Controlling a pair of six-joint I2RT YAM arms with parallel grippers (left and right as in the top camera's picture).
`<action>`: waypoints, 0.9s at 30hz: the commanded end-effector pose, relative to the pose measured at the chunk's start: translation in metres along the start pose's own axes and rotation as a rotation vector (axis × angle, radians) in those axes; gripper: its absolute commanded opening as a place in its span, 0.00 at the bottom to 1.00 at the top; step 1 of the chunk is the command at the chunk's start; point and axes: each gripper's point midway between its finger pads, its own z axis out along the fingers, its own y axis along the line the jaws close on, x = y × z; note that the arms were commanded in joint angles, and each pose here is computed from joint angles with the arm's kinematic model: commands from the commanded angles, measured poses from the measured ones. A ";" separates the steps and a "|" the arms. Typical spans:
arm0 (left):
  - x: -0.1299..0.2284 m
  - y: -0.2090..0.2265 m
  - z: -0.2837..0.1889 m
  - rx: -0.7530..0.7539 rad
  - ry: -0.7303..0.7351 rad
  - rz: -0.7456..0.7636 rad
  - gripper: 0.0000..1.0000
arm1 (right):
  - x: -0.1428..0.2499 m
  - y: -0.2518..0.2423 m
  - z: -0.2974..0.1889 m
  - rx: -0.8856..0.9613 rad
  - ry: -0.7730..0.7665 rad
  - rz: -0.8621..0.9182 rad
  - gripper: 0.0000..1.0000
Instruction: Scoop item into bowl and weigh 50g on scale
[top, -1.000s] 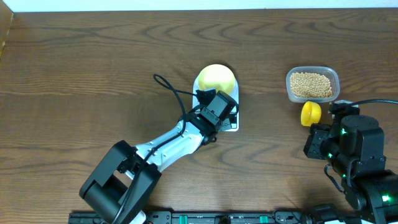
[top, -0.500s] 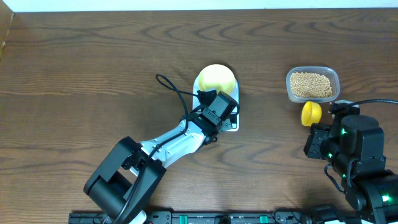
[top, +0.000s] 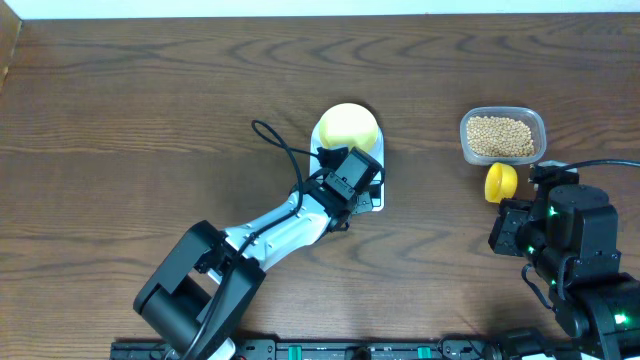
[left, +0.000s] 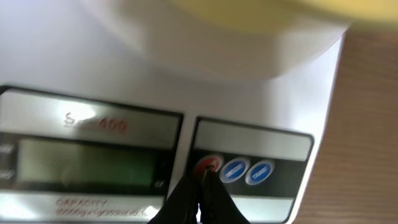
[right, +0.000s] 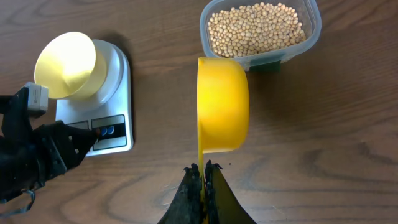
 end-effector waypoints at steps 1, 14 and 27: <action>-0.002 -0.002 -0.018 0.005 0.003 0.012 0.07 | -0.007 -0.001 -0.005 0.007 -0.025 -0.013 0.01; -0.051 0.006 -0.175 0.098 -0.289 0.182 0.08 | -0.009 -0.001 -0.005 0.006 -0.029 -0.012 0.01; -0.126 0.151 -0.199 -0.200 -0.427 -0.172 0.07 | -0.019 -0.002 0.029 0.059 0.012 0.017 0.01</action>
